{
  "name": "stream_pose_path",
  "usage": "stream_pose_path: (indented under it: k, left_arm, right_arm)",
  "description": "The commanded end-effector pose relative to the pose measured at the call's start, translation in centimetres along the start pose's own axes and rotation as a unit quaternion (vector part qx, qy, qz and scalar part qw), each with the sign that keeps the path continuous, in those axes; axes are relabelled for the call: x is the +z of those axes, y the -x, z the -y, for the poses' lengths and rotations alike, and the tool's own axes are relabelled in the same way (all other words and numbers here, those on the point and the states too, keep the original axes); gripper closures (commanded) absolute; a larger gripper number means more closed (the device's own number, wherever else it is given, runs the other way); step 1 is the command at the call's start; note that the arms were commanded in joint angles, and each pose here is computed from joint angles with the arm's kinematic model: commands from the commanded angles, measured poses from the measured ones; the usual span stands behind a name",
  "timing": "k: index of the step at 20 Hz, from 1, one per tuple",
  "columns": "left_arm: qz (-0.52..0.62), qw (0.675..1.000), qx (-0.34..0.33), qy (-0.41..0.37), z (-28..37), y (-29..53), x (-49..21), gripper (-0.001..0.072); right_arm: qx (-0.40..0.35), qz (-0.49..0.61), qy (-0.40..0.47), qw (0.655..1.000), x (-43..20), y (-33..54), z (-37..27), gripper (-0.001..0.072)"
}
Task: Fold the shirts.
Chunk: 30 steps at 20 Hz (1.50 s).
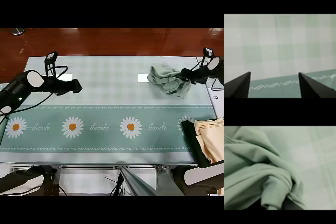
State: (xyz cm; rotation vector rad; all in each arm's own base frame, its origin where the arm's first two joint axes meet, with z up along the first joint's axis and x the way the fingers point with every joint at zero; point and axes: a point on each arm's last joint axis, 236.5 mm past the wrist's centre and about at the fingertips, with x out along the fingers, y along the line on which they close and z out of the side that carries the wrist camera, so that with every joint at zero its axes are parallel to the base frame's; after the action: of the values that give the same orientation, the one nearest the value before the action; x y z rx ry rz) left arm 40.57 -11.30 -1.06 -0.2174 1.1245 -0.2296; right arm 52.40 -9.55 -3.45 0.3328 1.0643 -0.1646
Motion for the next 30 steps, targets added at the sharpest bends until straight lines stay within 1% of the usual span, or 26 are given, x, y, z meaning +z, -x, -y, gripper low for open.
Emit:
stream_pose_path:
  k: [1, 3, 4, 5, 7, 8, 10, 12, 13, 14, 15, 17, 19, 21, 22, 23, 26, 28, 30]
  left_arm:
    - [-0.125, 0.989, 0.075, -0.003, -5.8, 3.1, -4.3, 0.0003]
    - [-0.155, 0.984, 0.079, 0.027, -7.3, 5.4, -6.0, 0.0003]
    - [-0.151, 0.985, 0.076, 0.024, -7.2, 6.2, -6.3, 0.0003]
    - [-0.133, 0.989, 0.058, 0.012, -6.2, 7.0, -6.3, 0.0003]
    - [-0.077, 0.997, -0.014, 0.012, -2.2, 8.4, -6.2, 0.0003]
    - [-0.043, 0.997, -0.057, 0.011, 0.2, 9.2, -6.3, 0.0003]
    - [0.013, 0.993, -0.117, 0.010, 3.8, 10.4, -7.0, 0.0003]
    - [0.038, 0.989, -0.146, 0.007, 5.8, 11.3, -8.3, 0.0003]
    - [0.041, 0.987, -0.157, 0.002, 6.6, 11.7, -9.0, 0.0003]
    - [0.047, 0.985, -0.167, -0.003, 7.2, 12.2, -9.3, 0.0003]
    - [0.057, 0.983, -0.172, -0.008, 7.7, 12.8, -9.2, 0.0003]
    - [0.080, 0.982, -0.171, -0.009, 7.8, 13.3, -8.4, 0.0003]
    - [0.092, 0.981, -0.172, -0.005, 7.7, 13.3, -7.8, 0.0003]
    - [0.095, 0.981, -0.171, -0.007, 7.7, 13.3, -7.7, 0.0003]
    - [0.096, 0.981, -0.170, -0.016, 7.7, 13.2, -7.7, 0.0003]
    - [0.100, 0.980, -0.168, -0.019, 7.6, 13.3, -7.6, 0.0003]
    - [0.108, 0.980, -0.167, -0.016, 7.6, 13.3, -7.2, 0.0003]
    - [0.107, 0.980, -0.167, -0.014, 7.6, 13.3, -7.2, 0.0003]
    - [0.107, 0.980, -0.167, -0.015, 7.6, 13.3, -7.2, 0.0003]
  right_arm:
    - [0.089, 0.052, 0.004, 0.995, 4.8, 6.9, -5.9, 0.0677]
    - [0.150, 0.151, 0.013, 0.977, 9.6, 15.0, -9.7, 0.0677]
    - [0.169, 0.207, 0.024, 0.963, 11.6, 19.6, -11.0, 0.0677]
    - [0.179, 0.250, 0.034, 0.951, 12.8, 23.7, -11.8, 0.0677]
    - [0.195, 0.321, 0.065, 0.925, 13.4, 32.3, -13.5, 0.0677]
    - [0.210, 0.351, 0.082, 0.909, 13.1, 36.2, -14.6, 0.0677]
    - [0.238, 0.404, 0.124, 0.875, 11.4, 43.4, -16.7, 0.0677]
    - [0.256, 0.439, 0.164, 0.846, 8.8, 49.1, -18.2, 0.0677]
    - [0.272, 0.439, 0.179, 0.837, 6.8, 51.2, -19.1, 0.0677]
    - [0.295, 0.426, 0.210, 0.829, 4.2, 52.5, -20.6, 0.0677]
    - [0.302, 0.410, 0.255, 0.822, 1.6, 53.1, -22.0, 0.0677]
    - [0.308, 0.361, 0.294, 0.829, -2.1, 52.3, -23.6, 0.0677]
    - [0.344, 0.287, 0.333, 0.830, -6.3, 50.0, -26.3, 0.0677]
    - [0.371, 0.209, 0.364, 0.828, -10.3, 45.9, -28.8, 0.0677]
    - [0.366, 0.169, 0.377, 0.834, -12.3, 42.6, -29.6, 0.0678]
    - [0.360, 0.132, 0.382, 0.841, -14.2, 39.2, -30.3, 0.0677]
    - [0.374, 0.016, 0.346, 0.861, -21.4, 29.6, -32.6, 0.0677]
    - [0.384, -0.064, 0.339, 0.857, -27.3, 24.6, -34.4, 0.0677]
    - [0.381, -0.123, 0.333, 0.854, -31.2, 21.2, -35.9, 0.0677]
